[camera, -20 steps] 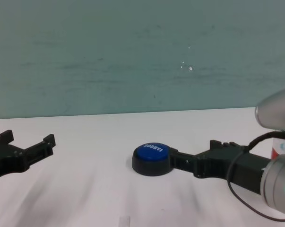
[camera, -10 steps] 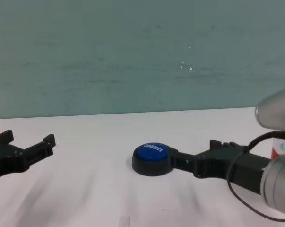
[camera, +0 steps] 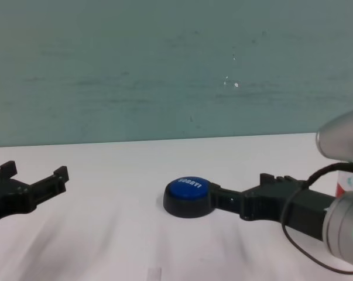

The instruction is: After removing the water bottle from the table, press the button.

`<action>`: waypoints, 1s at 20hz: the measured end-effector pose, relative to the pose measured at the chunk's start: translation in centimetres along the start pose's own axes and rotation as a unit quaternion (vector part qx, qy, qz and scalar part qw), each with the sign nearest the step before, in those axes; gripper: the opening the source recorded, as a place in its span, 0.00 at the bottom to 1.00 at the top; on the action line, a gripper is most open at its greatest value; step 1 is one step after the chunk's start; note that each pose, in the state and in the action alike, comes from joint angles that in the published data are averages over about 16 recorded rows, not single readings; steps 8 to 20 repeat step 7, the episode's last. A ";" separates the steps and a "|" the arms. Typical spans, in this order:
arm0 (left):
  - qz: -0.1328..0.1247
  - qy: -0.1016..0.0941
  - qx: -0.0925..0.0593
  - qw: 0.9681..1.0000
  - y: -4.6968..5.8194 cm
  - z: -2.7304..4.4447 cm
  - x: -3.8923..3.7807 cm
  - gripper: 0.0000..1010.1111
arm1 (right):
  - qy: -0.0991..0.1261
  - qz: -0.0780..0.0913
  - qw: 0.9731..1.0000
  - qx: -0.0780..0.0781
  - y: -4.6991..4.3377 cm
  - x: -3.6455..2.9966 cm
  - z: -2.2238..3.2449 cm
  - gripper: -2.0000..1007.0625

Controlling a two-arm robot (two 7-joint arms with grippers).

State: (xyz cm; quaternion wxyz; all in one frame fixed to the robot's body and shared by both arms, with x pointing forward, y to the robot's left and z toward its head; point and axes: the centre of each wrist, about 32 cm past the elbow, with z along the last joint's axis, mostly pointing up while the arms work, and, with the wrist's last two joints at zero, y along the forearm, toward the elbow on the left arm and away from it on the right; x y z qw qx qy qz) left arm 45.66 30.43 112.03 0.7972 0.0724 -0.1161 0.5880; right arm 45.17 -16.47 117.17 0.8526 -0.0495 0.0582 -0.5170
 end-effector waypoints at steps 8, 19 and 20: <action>0.000 0.000 0.000 1.000 0.0 0.00 0.00 0.99 | 0.000 0.000 1.000 0.000 0.00 0.00 0.00 1.00; 0.000 0.000 0.000 1.000 0.0 0.00 0.00 0.99 | 0.000 0.000 1.000 0.000 0.00 0.00 0.00 1.00; 0.000 0.000 0.000 1.000 0.0 0.00 0.00 0.99 | 0.000 0.000 1.000 0.000 0.00 0.00 0.00 1.00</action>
